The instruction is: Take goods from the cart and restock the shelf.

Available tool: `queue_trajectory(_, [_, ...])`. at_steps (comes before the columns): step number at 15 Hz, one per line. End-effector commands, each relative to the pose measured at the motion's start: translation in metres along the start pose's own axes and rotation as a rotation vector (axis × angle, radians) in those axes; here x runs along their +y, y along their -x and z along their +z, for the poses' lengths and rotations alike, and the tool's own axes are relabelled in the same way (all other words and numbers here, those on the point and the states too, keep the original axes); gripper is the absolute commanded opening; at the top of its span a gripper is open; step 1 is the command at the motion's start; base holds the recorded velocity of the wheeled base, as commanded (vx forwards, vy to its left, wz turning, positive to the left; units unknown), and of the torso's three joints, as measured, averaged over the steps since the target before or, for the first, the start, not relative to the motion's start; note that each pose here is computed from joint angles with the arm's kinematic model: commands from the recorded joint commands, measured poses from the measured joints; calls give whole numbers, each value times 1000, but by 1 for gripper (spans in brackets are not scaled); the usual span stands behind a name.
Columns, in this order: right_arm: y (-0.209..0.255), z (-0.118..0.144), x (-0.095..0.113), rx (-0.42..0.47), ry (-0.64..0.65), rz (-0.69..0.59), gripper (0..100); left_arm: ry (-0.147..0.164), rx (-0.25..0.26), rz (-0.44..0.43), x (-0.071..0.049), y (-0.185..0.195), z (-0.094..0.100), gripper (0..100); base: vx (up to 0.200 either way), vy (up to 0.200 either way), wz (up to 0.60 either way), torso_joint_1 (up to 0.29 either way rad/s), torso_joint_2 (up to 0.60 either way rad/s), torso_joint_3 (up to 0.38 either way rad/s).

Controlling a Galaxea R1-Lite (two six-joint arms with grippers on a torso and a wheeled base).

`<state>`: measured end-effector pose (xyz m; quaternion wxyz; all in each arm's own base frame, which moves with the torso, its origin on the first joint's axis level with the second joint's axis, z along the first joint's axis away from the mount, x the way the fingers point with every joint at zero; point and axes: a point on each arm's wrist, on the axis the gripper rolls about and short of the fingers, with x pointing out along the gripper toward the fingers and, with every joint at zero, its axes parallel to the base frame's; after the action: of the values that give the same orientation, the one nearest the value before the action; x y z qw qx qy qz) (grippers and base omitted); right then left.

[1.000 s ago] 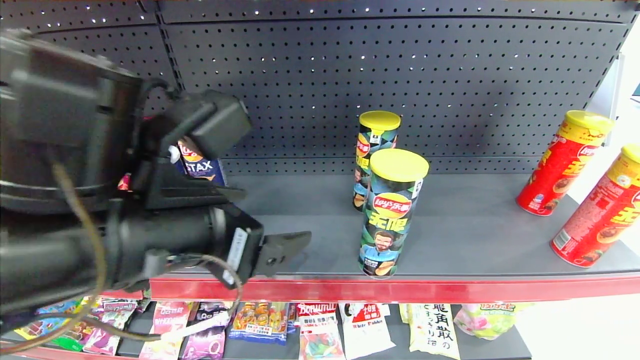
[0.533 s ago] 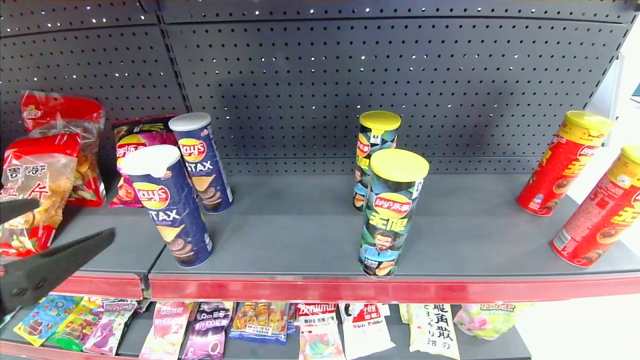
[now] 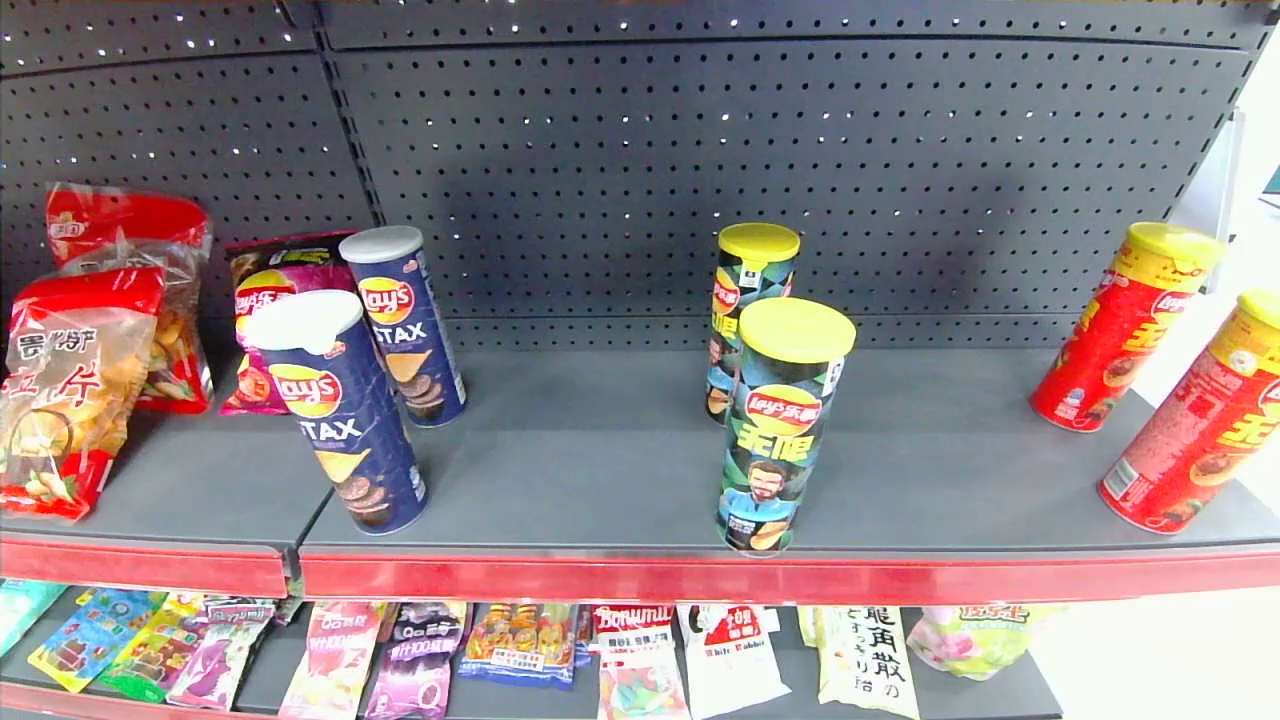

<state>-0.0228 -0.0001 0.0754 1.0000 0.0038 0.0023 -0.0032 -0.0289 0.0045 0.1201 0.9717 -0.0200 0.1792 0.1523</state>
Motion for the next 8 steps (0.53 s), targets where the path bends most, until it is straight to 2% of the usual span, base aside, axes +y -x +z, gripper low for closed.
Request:
queue_trajectory(1, [0,0,0,1,0,0,100,86,-89,-56,-1,-1,-28,100,0,0,0,0,0,0])
queue_trajectory(2, [0,0,0,0,0,0,100,134,-194,-161,-5,-12,-28,100,0,0,0,0,0,0])
queue_trajectory(3, [0,0,0,0,0,0,100,133,-304,-273,-9,-20,-29,100,0,0,0,0,0,0])
queue_trajectory(4, [0,0,0,0,0,0,100,113,-315,-310,-10,-22,-31,100,0,0,0,0,0,0])
queue_trajectory(5, [0,0,0,1,0,0,100,70,-322,-309,-10,-22,-32,100,0,0,0,0,0,0])
queue_trajectory(6, [0,0,0,1,0,0,100,-51,-344,-274,-9,-22,-32,100,0,0,0,0,0,0])
queue_trajectory(7, [0,0,0,1,0,0,100,-26,-335,-225,-8,-22,-32,100,0,0,0,0,0,0])
queue_trajectory(8, [0,0,0,1,0,0,100,14,-315,-188,-7,-23,-31,100,0,0,0,0,0,0])
